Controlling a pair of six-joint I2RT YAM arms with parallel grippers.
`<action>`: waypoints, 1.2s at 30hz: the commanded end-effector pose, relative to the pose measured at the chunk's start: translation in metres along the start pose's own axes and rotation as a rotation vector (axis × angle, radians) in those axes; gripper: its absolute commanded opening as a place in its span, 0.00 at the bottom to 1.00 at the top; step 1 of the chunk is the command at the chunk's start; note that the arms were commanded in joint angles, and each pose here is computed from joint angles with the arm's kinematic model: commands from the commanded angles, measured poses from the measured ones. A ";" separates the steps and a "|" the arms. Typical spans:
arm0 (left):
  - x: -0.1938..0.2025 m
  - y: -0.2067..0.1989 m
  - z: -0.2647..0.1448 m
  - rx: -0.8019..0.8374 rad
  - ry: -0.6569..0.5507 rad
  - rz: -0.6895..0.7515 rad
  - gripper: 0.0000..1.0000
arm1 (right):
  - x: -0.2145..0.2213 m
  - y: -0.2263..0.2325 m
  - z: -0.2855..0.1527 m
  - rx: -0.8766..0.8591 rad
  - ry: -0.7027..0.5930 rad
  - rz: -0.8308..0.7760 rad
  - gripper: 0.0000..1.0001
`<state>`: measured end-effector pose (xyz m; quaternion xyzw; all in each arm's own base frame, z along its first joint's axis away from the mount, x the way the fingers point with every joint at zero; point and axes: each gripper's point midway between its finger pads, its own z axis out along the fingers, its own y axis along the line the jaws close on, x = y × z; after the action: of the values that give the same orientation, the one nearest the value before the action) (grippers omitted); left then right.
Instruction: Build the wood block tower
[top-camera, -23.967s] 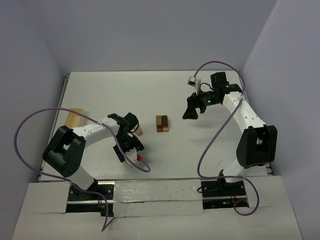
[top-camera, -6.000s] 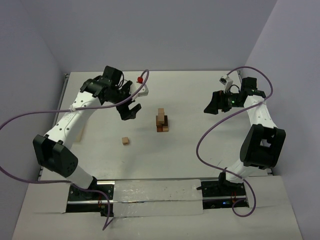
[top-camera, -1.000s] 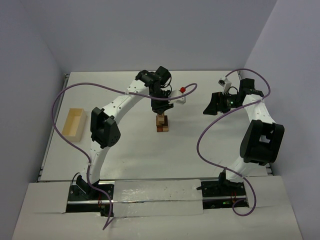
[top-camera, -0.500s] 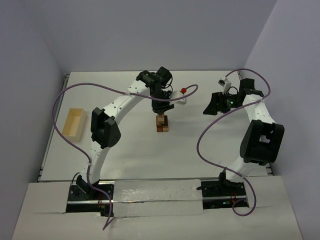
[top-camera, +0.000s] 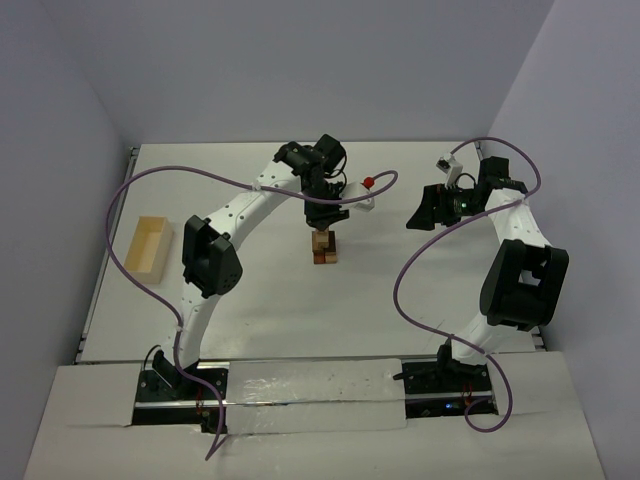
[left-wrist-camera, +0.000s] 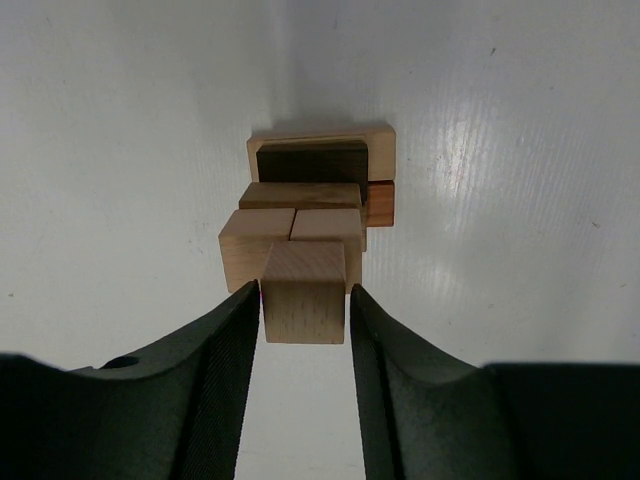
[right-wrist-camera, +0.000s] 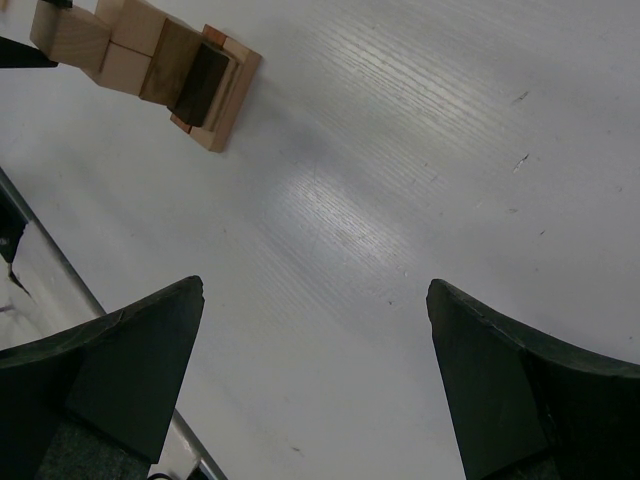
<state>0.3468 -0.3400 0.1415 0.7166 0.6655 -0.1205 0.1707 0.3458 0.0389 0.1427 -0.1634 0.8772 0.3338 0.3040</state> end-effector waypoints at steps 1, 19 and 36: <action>-0.011 0.006 -0.003 -0.027 -0.030 0.030 0.49 | -0.009 0.003 -0.001 -0.019 -0.012 -0.023 1.00; -0.040 0.009 -0.082 -0.192 -0.170 0.053 0.99 | -0.010 0.005 0.000 -0.016 -0.010 -0.024 1.00; 0.112 0.034 -0.199 -0.478 -0.529 -0.797 0.99 | -0.055 0.054 0.018 0.031 -0.005 -0.191 1.00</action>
<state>0.3824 -0.1770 0.3088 0.3899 0.7840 -0.1316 0.4648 0.3556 0.0858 0.1588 -0.2248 0.8735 0.3159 0.2943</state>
